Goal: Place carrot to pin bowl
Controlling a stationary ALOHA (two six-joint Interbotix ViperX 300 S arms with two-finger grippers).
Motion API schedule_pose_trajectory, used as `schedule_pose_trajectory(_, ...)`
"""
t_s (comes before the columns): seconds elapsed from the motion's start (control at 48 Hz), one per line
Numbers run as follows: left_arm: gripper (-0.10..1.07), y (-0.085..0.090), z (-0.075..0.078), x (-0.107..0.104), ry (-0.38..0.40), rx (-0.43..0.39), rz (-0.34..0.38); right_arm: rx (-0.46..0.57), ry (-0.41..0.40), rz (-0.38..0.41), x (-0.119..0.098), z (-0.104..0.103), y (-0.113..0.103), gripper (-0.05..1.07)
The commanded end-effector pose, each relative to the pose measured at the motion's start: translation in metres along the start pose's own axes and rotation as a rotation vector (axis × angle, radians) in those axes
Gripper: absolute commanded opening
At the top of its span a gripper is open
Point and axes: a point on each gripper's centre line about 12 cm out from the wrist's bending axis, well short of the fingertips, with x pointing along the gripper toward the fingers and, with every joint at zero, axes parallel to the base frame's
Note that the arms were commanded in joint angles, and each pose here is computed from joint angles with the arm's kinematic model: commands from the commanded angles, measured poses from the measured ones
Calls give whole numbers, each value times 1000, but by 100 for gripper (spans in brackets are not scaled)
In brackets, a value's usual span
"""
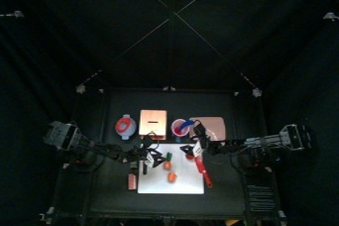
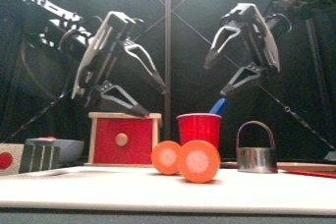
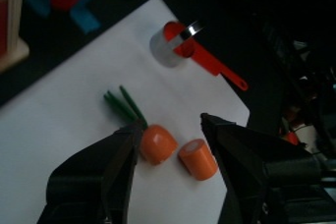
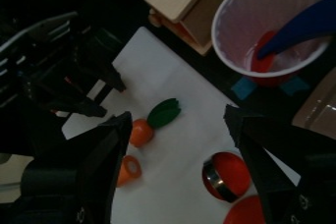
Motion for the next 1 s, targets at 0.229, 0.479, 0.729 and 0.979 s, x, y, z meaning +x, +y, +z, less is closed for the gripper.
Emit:
schedule_pose_trajectory(0.229,87,-14,-13,32,101,-149,43,-28,-43,11,-15,4,-17,102)
schedule_pose_trajectory(0.479,87,1,-22,38,106,-159,95,-49,-43,41,-15,5,-16,102)
schedule_pose_trajectory(0.729,87,1,-24,47,109,-161,103,-49,-32,42,-15,0,-19,102)
schedule_pose_trajectory(0.979,87,-8,-24,54,112,-132,78,-47,-28,39,-16,-2,-21,102)
